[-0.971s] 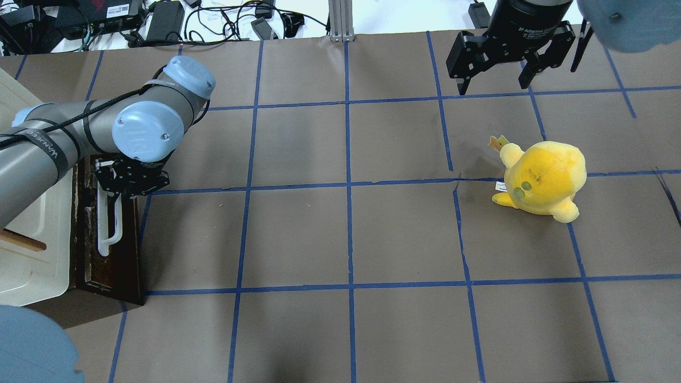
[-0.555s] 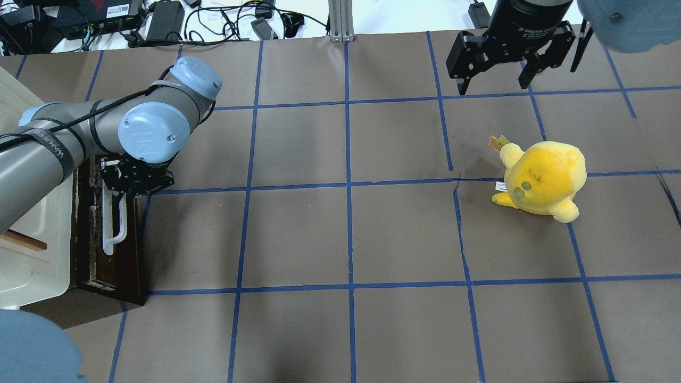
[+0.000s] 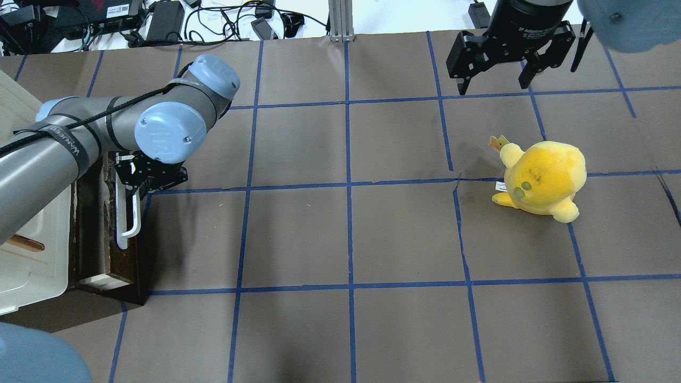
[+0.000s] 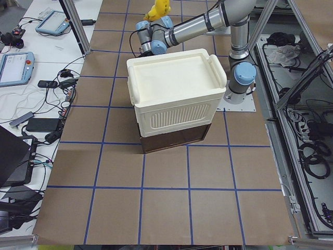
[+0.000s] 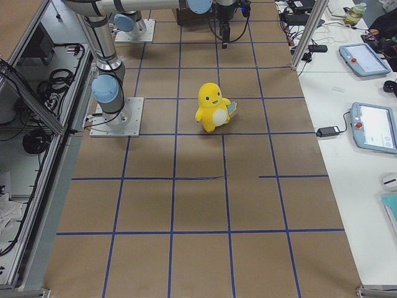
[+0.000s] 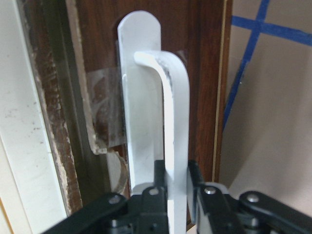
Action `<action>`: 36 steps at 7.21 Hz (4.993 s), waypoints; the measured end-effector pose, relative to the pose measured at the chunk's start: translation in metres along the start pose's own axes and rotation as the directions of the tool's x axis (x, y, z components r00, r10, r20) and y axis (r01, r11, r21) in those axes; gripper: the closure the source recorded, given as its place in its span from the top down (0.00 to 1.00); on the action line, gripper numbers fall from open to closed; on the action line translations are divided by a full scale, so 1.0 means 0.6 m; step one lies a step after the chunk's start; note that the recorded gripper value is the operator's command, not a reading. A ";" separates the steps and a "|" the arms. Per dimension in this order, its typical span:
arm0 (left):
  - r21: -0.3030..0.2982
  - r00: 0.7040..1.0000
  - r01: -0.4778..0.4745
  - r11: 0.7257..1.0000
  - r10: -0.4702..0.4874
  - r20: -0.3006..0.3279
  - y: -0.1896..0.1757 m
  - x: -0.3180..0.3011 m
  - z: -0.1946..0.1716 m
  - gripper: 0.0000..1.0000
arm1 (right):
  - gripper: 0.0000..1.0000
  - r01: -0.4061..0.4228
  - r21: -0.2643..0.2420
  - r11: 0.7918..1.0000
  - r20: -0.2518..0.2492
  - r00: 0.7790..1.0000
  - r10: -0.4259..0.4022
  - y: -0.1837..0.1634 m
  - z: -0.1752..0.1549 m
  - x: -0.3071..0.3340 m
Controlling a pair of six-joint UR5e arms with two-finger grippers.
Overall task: Pull drawer sideways
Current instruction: 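Pull the handle with the left gripper, sliding the drawer out from the cabinet, then open the left gripper and lift it off the handle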
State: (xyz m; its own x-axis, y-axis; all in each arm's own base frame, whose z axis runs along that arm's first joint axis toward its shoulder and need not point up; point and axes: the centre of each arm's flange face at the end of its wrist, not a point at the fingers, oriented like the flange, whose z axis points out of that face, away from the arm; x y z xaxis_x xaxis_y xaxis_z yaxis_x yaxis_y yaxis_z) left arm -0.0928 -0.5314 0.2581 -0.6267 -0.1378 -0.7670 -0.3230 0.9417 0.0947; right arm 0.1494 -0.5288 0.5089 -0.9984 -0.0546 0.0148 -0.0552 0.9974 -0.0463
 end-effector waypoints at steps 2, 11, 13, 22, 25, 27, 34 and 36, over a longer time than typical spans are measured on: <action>0.009 1.000 -0.006 1.000 0.006 -0.005 0.005 0.007 -0.010 0.05 | 1.00 0.000 0.000 1.000 0.000 1.000 0.000 0.000 0.000 0.000; 0.048 0.997 -0.039 0.998 0.042 -0.064 0.028 0.050 -0.073 0.05 | 1.00 0.000 0.000 1.000 -0.001 1.000 0.000 0.000 0.000 0.000; 0.049 0.996 -0.041 0.998 0.044 -0.073 0.031 0.055 -0.077 0.05 | 1.00 0.000 0.000 1.000 0.000 1.000 0.000 0.000 0.000 0.000; 0.062 0.994 -0.036 0.997 0.042 -0.098 0.040 0.065 -0.104 0.07 | 1.00 0.000 0.000 1.000 0.000 1.000 0.000 0.000 0.000 0.000; 0.056 0.993 -0.038 0.998 0.044 -0.114 0.042 0.068 -0.108 0.09 | 1.00 0.000 0.000 1.000 -0.001 1.000 0.000 0.000 0.000 0.000; 0.065 0.992 -0.041 0.997 0.048 -0.120 0.047 0.074 -0.115 0.58 | 1.00 0.000 0.000 1.000 0.000 1.000 0.000 0.000 0.000 0.000; 0.098 0.821 -0.003 0.995 0.059 -0.569 0.045 0.036 -0.261 1.00 | 1.00 0.000 0.000 1.000 0.000 1.000 0.000 0.000 0.000 0.000; 0.159 0.701 -0.025 0.987 0.131 -0.701 0.049 -0.028 -0.320 1.00 | 1.00 0.000 0.000 1.000 -0.001 1.000 0.000 0.000 0.000 0.000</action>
State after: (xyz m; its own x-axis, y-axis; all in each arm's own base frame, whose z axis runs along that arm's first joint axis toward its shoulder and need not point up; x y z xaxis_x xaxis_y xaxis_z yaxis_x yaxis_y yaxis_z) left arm -0.2278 -0.5607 0.3960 -0.9788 -0.1886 -0.0801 -0.1902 0.9817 0.0121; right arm 0.1493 -0.5288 0.5090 -0.9984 -0.0549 0.0158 -0.0556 0.9974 -0.0464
